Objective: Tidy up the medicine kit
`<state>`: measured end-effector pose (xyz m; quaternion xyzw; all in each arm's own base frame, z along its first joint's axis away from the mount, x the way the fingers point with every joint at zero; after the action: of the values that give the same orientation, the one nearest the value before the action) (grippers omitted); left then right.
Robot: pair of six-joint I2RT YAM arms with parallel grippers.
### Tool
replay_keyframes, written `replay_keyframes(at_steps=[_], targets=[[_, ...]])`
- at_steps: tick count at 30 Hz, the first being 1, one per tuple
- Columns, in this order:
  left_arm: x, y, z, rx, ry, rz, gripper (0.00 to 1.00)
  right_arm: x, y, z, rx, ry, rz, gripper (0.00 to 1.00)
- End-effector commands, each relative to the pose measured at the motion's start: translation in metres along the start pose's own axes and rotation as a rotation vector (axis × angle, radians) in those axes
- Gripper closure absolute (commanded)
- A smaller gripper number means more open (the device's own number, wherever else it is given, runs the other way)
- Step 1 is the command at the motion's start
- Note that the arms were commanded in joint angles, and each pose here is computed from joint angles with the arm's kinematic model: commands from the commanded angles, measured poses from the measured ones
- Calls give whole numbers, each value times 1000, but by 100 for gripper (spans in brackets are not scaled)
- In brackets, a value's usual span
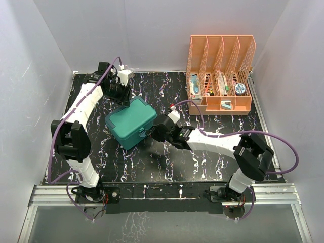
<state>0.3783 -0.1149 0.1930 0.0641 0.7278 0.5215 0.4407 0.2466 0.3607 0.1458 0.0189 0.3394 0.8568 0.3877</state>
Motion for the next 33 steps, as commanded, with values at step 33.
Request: replay_keyframes(at_steps=[33], targets=[[23,-2,-2,-21,-5,59,70,-7,36,75,-174,22,-22,69]])
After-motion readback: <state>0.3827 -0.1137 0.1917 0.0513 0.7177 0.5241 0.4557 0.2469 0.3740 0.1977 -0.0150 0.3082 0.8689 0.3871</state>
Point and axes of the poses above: each gripper's point midway between its finger pads, its own y axis back along the fingers, its own z axis along the line the jaws close on, x = y × z, the point moved 3 cm from there along y, back along the fingers, and after that the axes turned 12 degrees about -y, right-handed, at the moved point
